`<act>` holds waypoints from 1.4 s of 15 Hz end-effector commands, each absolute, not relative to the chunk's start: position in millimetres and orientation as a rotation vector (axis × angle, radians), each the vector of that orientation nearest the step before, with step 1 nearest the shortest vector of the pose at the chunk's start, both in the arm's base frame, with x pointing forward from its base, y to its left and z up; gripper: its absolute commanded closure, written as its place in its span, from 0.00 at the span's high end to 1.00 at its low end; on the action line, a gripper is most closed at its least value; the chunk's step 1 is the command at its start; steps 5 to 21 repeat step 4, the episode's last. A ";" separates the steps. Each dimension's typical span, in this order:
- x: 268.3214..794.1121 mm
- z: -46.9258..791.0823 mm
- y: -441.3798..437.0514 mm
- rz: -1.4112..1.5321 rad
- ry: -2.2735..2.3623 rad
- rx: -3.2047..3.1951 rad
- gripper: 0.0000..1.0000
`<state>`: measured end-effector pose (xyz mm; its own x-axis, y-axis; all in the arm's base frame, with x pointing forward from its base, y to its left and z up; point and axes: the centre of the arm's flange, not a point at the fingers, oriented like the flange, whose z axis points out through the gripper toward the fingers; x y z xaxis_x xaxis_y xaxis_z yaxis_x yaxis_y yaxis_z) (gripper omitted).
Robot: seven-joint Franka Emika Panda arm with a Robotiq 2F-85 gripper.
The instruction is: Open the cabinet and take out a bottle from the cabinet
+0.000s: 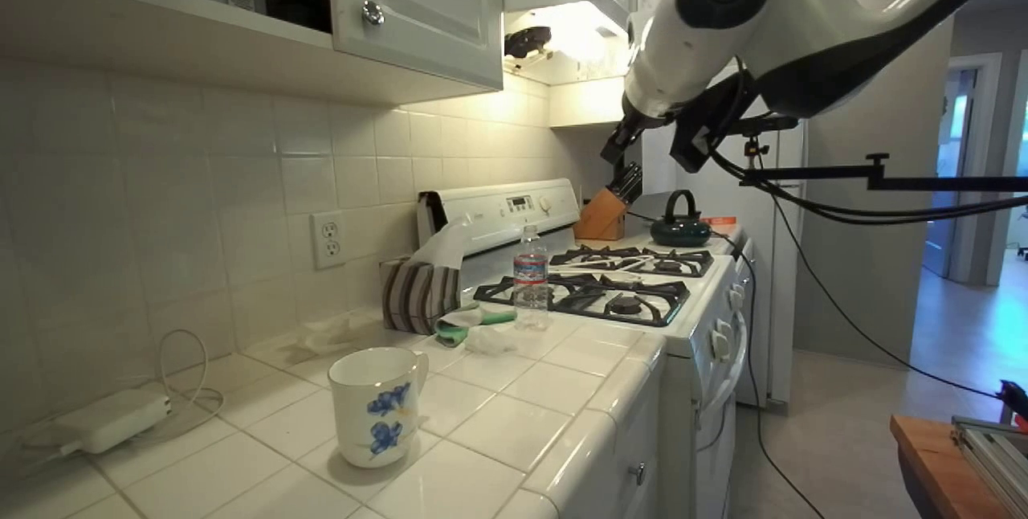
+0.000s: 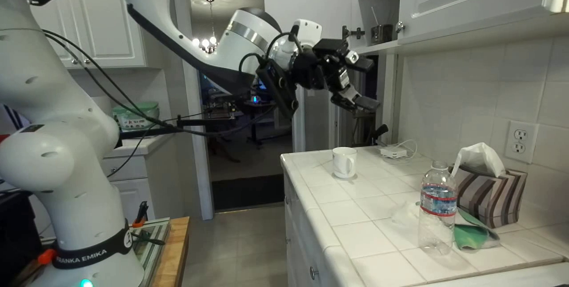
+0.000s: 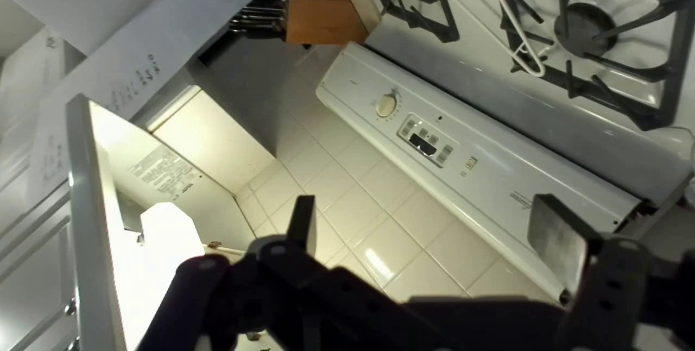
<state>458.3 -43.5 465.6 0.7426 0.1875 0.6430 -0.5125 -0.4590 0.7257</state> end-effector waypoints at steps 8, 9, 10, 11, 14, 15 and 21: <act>411.6 437.3 -97.5 0.879 -0.310 2.075 1.00; 411.6 437.3 -97.5 0.879 -0.310 2.075 1.00; 411.6 437.3 -97.5 0.879 -0.310 2.075 1.00; 411.6 437.3 -97.5 0.879 -0.310 2.075 1.00; 411.6 437.3 -97.5 0.879 -0.310 2.075 1.00; 411.6 437.3 -97.5 0.879 -0.310 2.075 1.00; 411.6 437.3 -97.5 0.879 -0.310 2.075 1.00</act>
